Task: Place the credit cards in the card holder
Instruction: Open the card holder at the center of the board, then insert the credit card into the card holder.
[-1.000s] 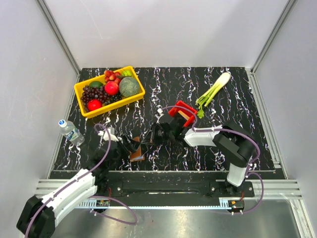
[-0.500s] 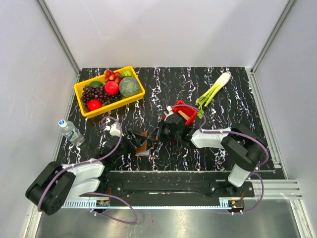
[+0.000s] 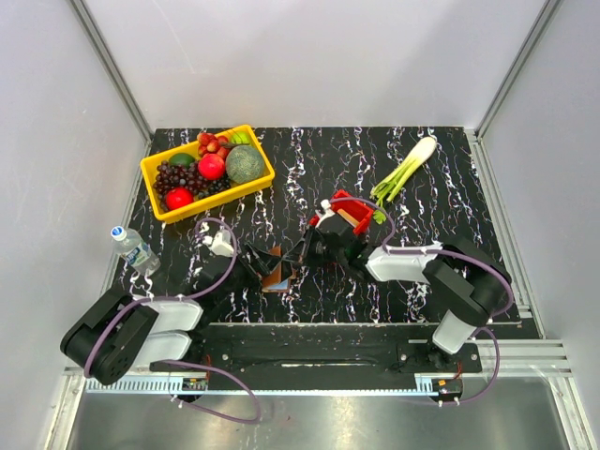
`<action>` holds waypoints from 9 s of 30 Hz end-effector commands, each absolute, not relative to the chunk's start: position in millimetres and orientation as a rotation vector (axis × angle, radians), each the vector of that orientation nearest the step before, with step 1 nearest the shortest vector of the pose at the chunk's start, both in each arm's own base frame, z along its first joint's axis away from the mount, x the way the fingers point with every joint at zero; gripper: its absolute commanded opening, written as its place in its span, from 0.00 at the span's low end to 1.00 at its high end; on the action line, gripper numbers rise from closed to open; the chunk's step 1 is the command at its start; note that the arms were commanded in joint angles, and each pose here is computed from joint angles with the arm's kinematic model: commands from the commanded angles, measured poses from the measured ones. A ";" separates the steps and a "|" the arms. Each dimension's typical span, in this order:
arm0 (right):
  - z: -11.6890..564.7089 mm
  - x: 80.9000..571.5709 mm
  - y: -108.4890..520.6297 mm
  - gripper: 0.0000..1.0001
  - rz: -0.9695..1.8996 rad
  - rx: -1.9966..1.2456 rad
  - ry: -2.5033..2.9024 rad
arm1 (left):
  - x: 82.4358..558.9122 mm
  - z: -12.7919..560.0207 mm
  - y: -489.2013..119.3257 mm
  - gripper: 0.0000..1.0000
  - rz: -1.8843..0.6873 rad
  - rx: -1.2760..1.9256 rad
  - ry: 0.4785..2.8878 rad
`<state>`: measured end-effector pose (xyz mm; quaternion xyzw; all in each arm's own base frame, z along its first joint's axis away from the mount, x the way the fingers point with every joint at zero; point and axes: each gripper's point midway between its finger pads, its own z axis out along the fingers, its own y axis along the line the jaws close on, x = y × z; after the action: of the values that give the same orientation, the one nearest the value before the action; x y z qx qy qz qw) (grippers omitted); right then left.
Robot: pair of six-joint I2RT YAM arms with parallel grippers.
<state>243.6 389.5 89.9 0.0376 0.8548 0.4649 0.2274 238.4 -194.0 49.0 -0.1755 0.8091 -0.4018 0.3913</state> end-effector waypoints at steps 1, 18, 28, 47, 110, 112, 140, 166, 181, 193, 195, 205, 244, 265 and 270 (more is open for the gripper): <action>144.2 209.1 415.3 0.00 1.545 -0.070 2.204 | 212.6 138.3 -263.4 0.99 -1.498 -0.089 1.878; 136.5 216.9 399.5 0.00 1.492 -0.010 2.222 | 208.6 131.3 -259.5 0.52 -1.424 -0.001 1.903; 109.3 229.5 367.4 0.00 1.145 0.011 2.345 | 214.5 132.6 -248.5 0.66 -1.336 0.000 1.898; 108.4 221.8 365.1 0.00 1.207 0.016 2.322 | 220.5 140.4 -274.5 0.73 -1.608 -0.031 1.798; 146.9 224.2 380.1 0.00 1.225 -0.059 2.237 | 228.1 61.2 -234.2 0.99 -1.213 -0.209 2.108; 148.8 224.1 379.4 0.00 1.227 -0.059 2.236 | 230.2 60.2 -229.4 0.99 -1.167 -0.225 2.122; 151.6 210.2 405.4 0.00 1.385 -0.093 2.252 | 224.7 67.9 -177.5 0.56 -0.879 -0.301 2.157; 86.2 220.2 335.7 0.00 0.776 -0.081 2.453 | 219.3 61.9 -163.9 0.00 -0.806 -0.317 2.174; 127.3 226.9 361.0 0.00 1.013 -0.035 2.302 | 220.1 47.7 -170.1 0.00 -0.807 -0.304 2.229; 124.9 236.8 346.2 0.00 0.925 0.010 2.263 | 217.4 42.8 -167.9 0.00 -0.800 -0.315 2.238; 126.4 238.1 341.4 0.00 0.906 0.001 2.248 | 217.1 42.3 -167.4 0.00 -0.799 -0.318 2.237; 147.3 234.7 353.3 0.00 0.972 -0.097 2.205 | 218.6 59.8 -175.0 0.00 -0.866 -0.292 2.187; 145.0 264.4 331.5 0.00 0.695 -0.021 2.223 | 212.7 31.4 -165.9 0.00 -0.742 -0.291 2.316; 124.0 244.3 347.8 0.00 0.772 -0.064 2.365 | 217.8 46.5 -166.0 0.00 -0.749 -0.300 2.273; 105.5 241.8 357.4 0.00 0.799 -0.016 2.424 | 214.7 44.1 -170.7 0.00 -0.776 -0.316 2.269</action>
<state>242.2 342.5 104.7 -0.0223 0.9086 0.2781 0.3107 207.7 -166.0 36.5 -0.1130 0.8886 -0.2906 0.3364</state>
